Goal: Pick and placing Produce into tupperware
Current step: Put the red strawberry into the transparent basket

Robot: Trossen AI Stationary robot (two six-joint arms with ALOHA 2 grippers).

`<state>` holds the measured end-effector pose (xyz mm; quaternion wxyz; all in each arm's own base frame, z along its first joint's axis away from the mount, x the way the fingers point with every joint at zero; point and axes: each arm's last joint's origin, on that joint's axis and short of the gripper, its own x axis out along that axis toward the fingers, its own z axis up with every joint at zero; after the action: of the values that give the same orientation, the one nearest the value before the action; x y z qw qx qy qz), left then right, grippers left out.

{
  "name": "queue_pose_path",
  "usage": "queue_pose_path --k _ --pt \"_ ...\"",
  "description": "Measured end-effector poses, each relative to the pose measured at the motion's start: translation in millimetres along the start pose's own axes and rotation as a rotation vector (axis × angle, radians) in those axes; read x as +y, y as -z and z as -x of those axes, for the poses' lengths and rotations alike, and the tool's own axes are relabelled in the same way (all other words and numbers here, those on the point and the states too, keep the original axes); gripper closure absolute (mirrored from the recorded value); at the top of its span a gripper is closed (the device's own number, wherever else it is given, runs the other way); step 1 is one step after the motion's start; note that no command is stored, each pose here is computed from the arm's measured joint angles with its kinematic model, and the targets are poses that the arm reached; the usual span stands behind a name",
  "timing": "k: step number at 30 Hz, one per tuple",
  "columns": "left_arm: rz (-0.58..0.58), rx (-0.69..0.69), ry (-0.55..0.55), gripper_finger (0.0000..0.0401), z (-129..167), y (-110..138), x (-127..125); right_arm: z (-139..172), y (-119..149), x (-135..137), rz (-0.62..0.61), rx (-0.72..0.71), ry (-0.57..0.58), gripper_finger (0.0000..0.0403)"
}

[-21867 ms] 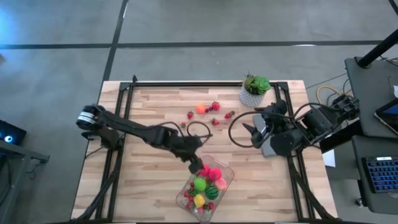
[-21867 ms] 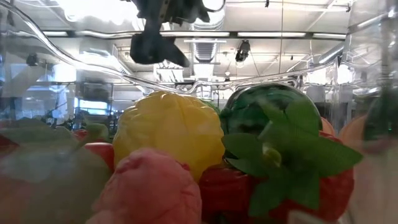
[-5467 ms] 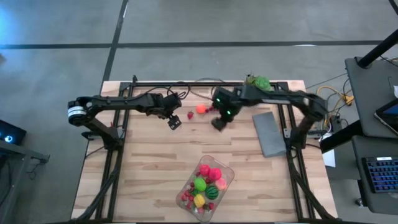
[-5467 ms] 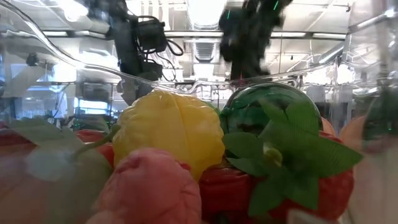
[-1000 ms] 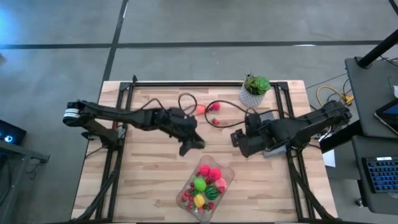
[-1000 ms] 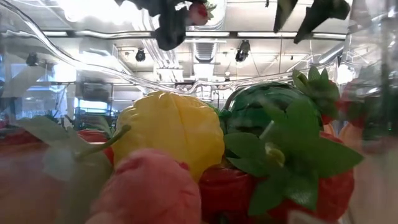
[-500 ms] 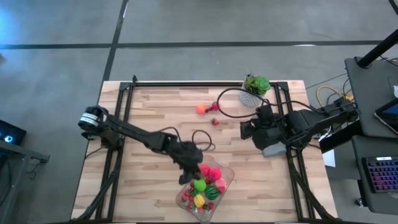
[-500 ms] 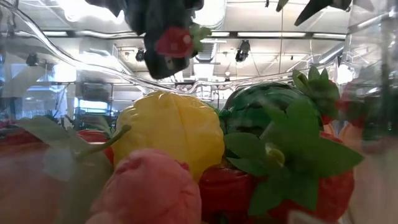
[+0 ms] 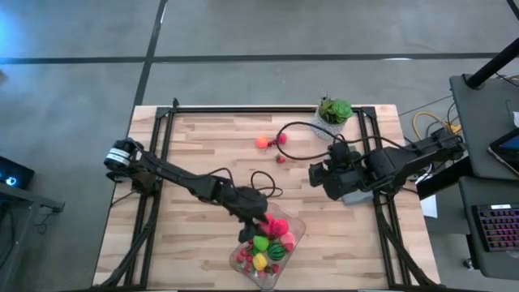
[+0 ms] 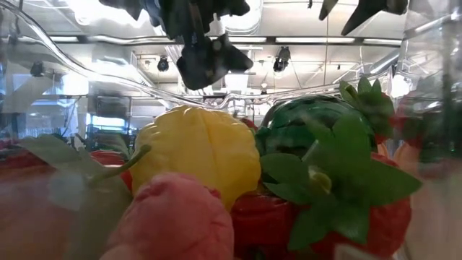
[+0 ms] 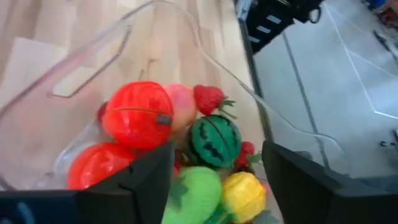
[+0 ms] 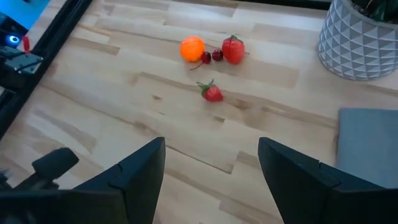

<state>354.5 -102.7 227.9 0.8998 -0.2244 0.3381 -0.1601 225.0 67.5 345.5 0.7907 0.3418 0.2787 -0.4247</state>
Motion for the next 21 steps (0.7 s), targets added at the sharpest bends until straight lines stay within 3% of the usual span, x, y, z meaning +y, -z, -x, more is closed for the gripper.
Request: queue_pose_path --k 4,9,21 --pt "0.015 -0.021 -0.032 0.0159 11 -9 8 1 0 -2 0.010 0.001 0.010 0.0154" --pt "0.037 -0.070 -0.107 0.0157 50 -30 27 3 -2 -6 0.056 0.002 0.021 0.0154" --pt "0.068 -0.135 -0.520 0.0157 132 -45 129 3 -5 -7 0.227 -0.001 0.016 0.0154"
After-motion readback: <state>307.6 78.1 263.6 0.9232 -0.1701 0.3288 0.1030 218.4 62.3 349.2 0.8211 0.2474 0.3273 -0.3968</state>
